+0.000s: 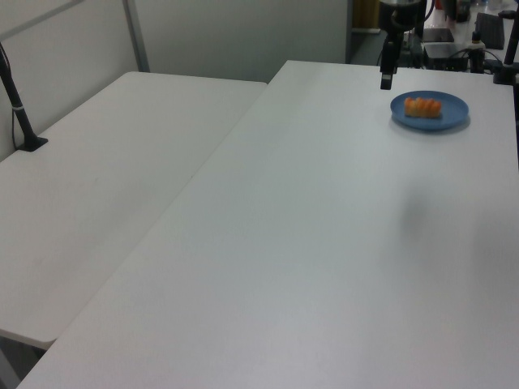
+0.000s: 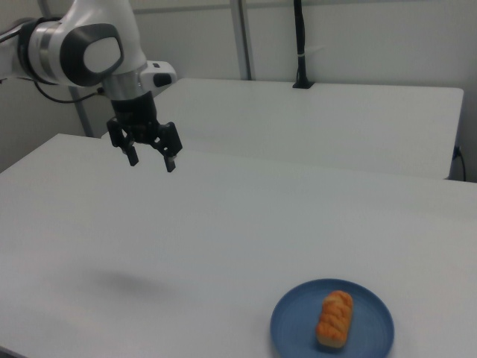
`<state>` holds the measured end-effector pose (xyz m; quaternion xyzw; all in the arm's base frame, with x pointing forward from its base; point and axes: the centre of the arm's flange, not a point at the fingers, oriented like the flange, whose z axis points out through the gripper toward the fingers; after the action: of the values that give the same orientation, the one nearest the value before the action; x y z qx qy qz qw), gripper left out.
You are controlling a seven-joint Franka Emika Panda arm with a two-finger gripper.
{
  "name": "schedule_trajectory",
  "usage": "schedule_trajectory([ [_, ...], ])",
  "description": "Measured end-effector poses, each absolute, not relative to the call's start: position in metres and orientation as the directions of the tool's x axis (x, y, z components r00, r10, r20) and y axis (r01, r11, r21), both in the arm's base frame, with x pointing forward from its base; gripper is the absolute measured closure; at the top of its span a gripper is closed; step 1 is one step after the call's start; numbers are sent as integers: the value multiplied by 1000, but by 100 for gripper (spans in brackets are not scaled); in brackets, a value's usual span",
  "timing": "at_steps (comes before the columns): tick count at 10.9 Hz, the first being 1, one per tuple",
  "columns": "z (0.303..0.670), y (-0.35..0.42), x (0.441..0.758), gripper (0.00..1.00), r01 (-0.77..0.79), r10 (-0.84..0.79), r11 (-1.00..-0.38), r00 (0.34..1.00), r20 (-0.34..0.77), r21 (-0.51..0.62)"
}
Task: Put the bread on the table
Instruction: 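Move the gripper over the orange bread roll on the blue plate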
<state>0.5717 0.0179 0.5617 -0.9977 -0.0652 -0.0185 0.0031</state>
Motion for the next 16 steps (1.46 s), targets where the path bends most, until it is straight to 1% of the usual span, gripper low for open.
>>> schedule_trajectory([
  [1,560,7,578,3,125,125,-992,991,37,-2],
  [3,551,-19,596,2,106,107,-994,994,29,21],
  [5,548,-57,611,0,86,88,-995,996,33,44],
  [6,547,-82,614,0,88,89,-995,996,32,49],
  [9,541,-157,609,0,66,67,-996,998,18,68],
  [12,517,-225,605,0,51,53,-994,998,14,101],
  [16,488,-284,596,0,112,113,-984,994,1,135],
])
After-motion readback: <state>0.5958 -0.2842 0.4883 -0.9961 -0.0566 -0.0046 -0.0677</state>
